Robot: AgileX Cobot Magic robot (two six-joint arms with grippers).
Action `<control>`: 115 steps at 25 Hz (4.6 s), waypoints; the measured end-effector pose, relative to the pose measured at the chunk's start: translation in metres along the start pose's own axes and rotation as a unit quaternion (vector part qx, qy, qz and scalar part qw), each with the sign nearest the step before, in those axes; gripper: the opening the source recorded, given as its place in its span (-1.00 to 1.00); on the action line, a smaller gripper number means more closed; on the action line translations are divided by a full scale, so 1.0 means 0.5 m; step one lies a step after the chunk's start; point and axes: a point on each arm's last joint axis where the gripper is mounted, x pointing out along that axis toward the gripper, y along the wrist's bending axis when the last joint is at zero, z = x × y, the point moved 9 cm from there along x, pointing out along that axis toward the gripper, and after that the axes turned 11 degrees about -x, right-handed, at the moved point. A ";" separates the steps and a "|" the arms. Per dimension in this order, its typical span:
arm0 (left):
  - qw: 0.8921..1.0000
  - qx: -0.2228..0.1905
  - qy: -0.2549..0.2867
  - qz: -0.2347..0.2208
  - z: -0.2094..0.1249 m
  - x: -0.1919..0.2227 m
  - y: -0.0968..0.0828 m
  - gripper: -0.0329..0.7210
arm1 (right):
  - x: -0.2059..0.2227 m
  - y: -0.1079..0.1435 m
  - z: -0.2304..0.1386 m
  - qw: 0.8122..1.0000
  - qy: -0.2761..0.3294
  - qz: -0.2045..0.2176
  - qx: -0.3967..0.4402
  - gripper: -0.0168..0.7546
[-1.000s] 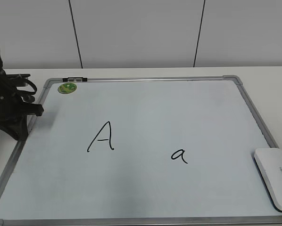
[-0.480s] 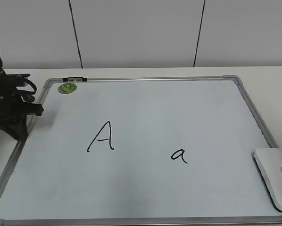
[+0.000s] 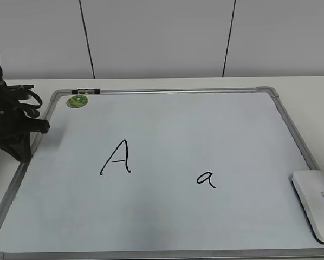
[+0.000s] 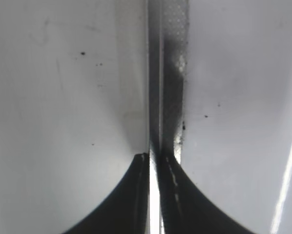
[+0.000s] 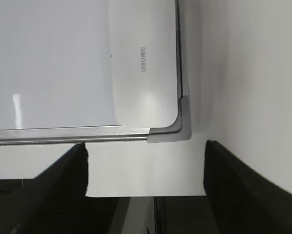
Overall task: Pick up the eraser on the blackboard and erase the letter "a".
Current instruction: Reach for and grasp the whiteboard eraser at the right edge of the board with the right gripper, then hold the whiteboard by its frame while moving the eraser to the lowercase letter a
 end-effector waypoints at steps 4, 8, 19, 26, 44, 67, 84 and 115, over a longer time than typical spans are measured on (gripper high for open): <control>1.000 0.000 0.000 0.000 0.000 0.000 0.000 -0.82 | 0.031 0.005 -0.001 0.999 0.034 0.013 0.001 0.53; 1.000 0.000 0.000 0.000 0.000 0.000 0.000 -0.82 | 0.057 0.006 0.002 0.998 0.055 0.020 0.005 0.66; 1.000 0.000 0.000 0.000 0.000 0.000 0.000 -0.83 | 0.109 0.003 0.028 0.997 0.069 0.026 0.002 0.72; 1.000 0.000 0.000 -0.001 0.000 0.000 0.000 -0.83 | 0.164 -0.001 0.031 0.995 0.097 0.027 0.006 0.72; 1.000 -0.003 0.001 -0.002 0.000 0.000 0.000 -0.83 | 0.251 -0.015 0.095 0.994 0.103 0.025 0.008 0.67; 1.000 -0.004 0.001 -0.004 0.000 0.000 -0.002 -0.81 | 0.272 -0.017 0.087 0.992 0.121 0.025 0.004 0.42; 1.000 -0.005 0.002 -0.005 -0.001 0.000 -0.002 -0.81 | 0.262 -0.003 0.090 0.989 0.141 0.046 0.021 0.41; 1.000 -0.005 0.002 -0.005 -0.001 0.000 -0.002 -0.80 | 0.271 0.248 0.265 0.965 0.178 0.052 -0.184 0.41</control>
